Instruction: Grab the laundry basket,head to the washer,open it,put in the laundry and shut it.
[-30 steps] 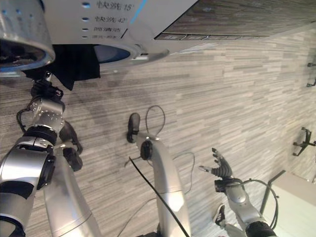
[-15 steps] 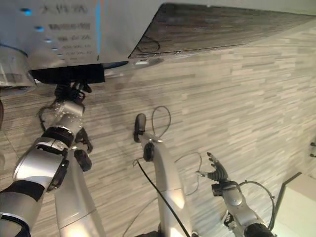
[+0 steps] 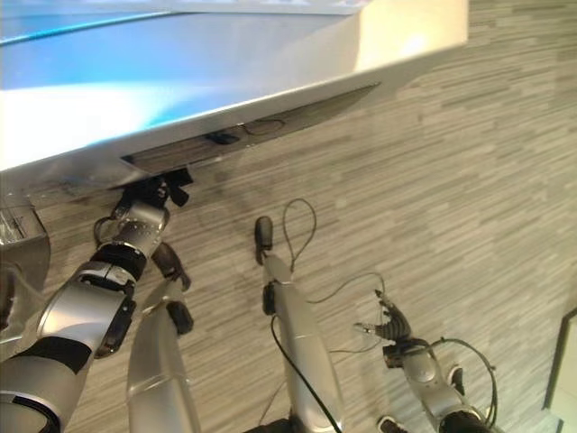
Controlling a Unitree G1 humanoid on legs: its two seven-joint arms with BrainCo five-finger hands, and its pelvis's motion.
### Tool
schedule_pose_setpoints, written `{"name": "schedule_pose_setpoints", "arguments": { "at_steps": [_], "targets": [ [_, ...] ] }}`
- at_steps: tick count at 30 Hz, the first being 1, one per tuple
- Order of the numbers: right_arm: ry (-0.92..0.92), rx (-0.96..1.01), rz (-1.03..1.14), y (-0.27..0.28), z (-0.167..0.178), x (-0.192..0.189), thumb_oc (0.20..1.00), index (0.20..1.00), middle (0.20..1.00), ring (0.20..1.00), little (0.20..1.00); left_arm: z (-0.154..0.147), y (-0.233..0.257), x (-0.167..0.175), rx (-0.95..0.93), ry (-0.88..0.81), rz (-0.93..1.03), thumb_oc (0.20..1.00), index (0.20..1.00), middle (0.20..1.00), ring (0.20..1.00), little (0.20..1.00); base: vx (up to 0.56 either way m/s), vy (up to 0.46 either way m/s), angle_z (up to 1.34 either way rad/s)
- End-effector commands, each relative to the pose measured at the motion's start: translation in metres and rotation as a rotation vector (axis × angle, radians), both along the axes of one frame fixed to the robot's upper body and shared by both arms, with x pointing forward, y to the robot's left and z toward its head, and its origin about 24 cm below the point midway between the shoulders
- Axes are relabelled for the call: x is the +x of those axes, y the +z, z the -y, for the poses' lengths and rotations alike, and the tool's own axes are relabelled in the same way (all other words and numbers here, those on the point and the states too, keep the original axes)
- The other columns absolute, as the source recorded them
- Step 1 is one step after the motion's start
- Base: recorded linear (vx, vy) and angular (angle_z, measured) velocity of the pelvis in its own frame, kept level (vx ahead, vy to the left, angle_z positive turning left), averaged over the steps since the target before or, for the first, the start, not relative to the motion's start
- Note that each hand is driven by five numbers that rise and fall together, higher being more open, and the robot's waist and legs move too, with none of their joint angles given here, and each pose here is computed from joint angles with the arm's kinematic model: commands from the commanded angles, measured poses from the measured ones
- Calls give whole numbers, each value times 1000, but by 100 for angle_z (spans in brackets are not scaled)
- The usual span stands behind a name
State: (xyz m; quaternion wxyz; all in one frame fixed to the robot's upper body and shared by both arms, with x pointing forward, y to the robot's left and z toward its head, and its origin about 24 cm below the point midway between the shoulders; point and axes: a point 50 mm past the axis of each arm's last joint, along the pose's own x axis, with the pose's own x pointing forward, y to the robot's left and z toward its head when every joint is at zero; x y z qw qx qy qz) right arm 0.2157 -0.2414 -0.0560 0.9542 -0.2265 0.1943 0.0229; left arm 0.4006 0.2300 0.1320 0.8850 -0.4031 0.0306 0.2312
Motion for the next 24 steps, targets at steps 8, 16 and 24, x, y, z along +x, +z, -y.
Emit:
{"name": "schedule_pose_setpoints", "arguments": {
  "at_steps": [8,16,24],
  "targets": [
    [35,-118,13,8,20,-16,1000,1000,1000,1000,1000,-6,215,-10,318,121,727,1000,1000,1000,1000,1000,2,3,-1],
    [2,-130,3,3,25,-24,1000,1000,1000,1000,1000,-7,173,4,363,124,546,1000,1000,1000,1000,1000,3,-1,2],
    [40,-136,20,7,20,-14,1000,1000,1000,1000,1000,-13,104,10,374,54,361,1000,1000,1000,1000,1000,-2,6,1]
  ]
}}
